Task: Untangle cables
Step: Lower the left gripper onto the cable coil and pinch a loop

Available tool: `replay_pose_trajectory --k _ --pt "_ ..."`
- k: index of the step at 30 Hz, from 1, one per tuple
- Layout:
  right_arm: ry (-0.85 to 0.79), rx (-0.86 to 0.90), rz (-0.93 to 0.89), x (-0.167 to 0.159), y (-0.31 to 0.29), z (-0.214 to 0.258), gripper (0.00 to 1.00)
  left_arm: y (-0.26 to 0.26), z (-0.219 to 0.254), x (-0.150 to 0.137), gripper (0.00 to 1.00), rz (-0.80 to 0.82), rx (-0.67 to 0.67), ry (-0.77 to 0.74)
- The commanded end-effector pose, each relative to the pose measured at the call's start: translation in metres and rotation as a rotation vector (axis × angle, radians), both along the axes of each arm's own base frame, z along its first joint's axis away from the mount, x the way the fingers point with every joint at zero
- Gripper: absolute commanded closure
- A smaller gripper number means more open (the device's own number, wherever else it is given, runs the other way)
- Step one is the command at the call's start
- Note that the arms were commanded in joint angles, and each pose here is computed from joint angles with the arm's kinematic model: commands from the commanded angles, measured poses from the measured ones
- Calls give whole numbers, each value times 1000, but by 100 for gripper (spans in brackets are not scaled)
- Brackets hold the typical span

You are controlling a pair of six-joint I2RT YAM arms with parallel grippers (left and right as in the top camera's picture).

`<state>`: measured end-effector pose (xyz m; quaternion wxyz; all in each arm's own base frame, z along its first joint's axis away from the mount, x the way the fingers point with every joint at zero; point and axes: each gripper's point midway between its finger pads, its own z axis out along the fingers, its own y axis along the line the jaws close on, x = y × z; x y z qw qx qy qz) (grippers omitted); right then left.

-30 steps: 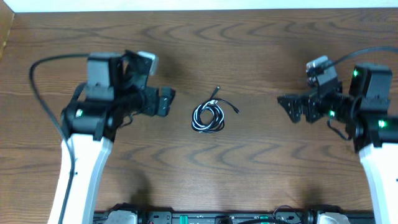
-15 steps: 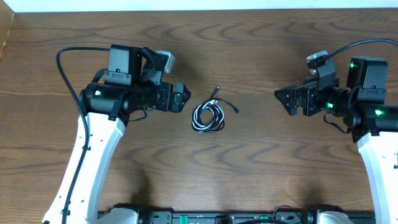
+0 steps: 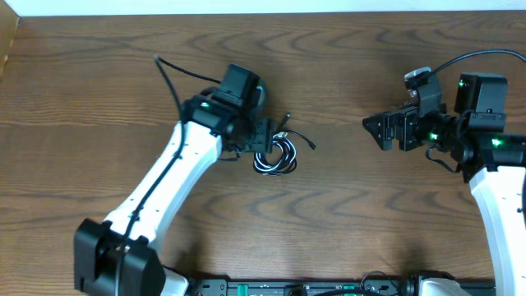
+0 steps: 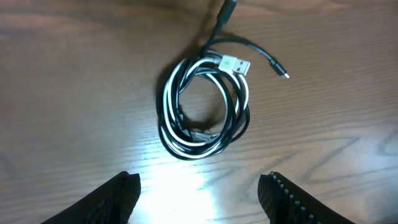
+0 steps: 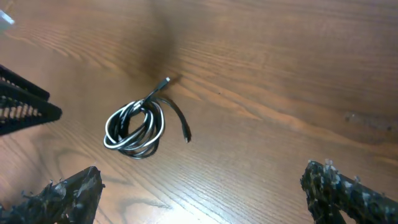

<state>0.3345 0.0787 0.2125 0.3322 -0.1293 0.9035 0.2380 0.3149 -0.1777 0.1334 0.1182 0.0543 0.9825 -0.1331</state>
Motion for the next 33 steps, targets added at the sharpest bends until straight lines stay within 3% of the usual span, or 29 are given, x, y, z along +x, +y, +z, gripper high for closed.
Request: replay_pose_trajectory --k 1,3,8,15,26,33 --pt "31 8 -6 0 1 -7 1 -1 -12 5 34 70 38 28" --pt "39 8 -6 1 1 -10 1 -3 -25 6 35 96 46 62" --pt "49 8 -6 1 1 -12 1 -4 -52 3 49 194 67 158" --pt "48 8 -6 1 1 -12 1 -4 -67 -4 50 241 85 226" --pt "48 8 -6 1 1 -12 1 -36 -68 -28 51 367 -10 361" --pt "49 8 -6 1 1 -12 1 -43 -80 -36 51 571 -11 451"
